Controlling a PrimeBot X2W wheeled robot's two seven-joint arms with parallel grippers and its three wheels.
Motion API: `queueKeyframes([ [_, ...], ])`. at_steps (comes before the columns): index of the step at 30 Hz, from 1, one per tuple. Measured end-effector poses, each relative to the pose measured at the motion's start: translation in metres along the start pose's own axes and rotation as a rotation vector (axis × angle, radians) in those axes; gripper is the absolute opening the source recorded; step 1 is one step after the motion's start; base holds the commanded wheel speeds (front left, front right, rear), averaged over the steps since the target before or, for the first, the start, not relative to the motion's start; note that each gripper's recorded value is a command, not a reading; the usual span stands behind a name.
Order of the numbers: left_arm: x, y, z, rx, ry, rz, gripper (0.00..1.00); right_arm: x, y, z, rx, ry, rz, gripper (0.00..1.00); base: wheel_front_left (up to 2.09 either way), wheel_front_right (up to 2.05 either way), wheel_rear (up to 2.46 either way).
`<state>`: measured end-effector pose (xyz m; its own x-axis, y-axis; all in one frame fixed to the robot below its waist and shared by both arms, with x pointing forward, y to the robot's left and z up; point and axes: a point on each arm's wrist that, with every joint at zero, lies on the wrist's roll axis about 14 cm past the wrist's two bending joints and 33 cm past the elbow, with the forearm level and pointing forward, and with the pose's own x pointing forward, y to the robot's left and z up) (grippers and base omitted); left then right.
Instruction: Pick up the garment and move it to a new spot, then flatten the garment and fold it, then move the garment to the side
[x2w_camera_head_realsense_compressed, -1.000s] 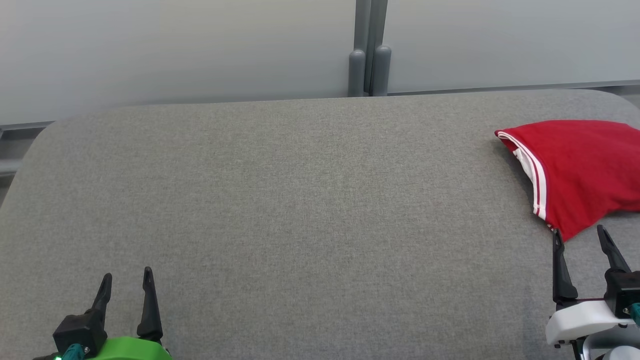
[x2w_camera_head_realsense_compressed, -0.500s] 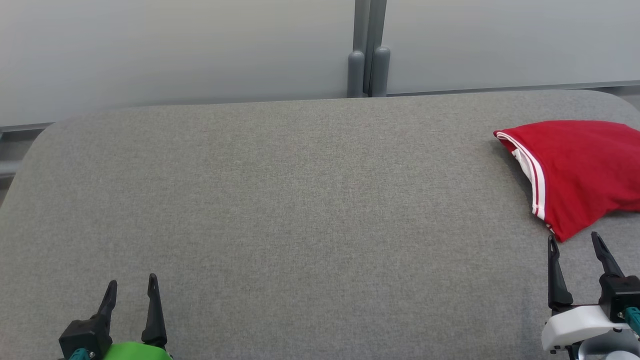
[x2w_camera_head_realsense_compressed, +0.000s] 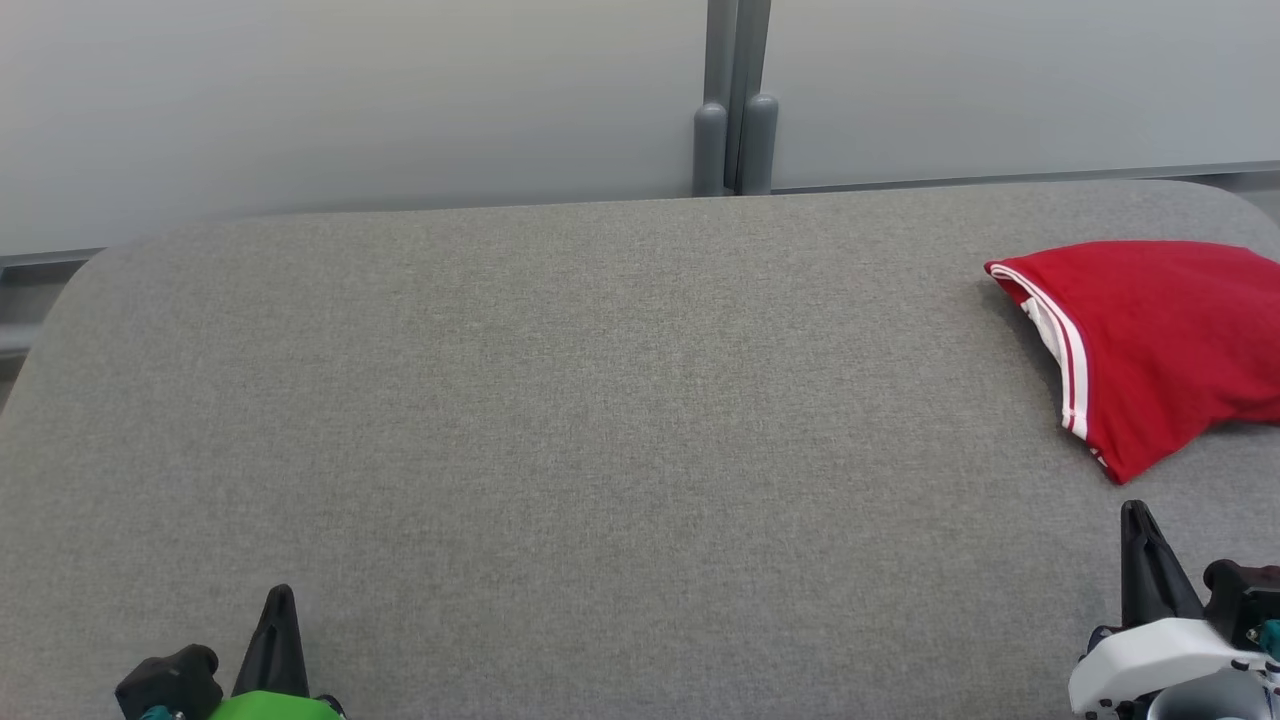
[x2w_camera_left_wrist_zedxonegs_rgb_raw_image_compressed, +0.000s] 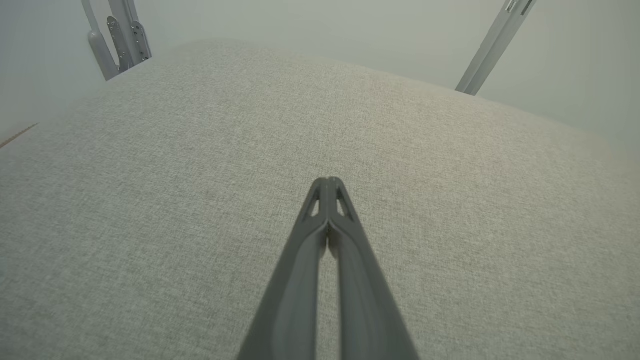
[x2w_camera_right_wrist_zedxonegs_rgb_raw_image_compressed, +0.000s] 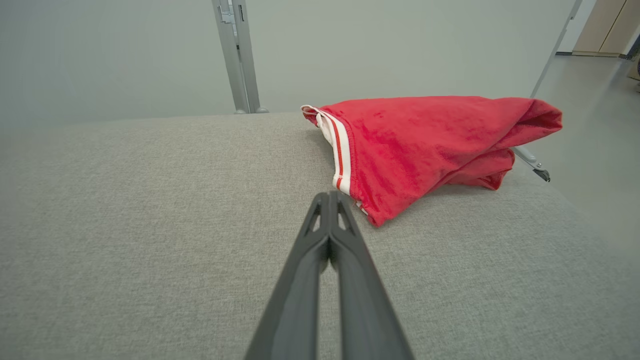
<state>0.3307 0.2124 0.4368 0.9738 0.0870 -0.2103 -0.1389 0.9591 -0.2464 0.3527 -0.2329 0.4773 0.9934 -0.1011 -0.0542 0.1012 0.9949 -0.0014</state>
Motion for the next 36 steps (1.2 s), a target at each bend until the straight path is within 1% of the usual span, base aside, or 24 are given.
queueKeyframes([
  [9,0.003,0.000,-0.001,-0.166,0.026,0.018,0.00,0.002,0.002,0.002,0.196,-0.002,-0.015,0.00,0.00,0.00,0.00],
  [17,0.009,-0.002,0.005,-0.293,0.028,0.015,0.00,0.005,0.004,0.004,0.355,-0.001,-0.022,0.00,0.00,0.00,0.00],
  [36,0.019,-0.011,0.017,-0.570,0.028,-0.011,0.00,0.011,0.008,0.008,0.674,0.006,-0.023,0.00,0.00,0.00,0.00],
])
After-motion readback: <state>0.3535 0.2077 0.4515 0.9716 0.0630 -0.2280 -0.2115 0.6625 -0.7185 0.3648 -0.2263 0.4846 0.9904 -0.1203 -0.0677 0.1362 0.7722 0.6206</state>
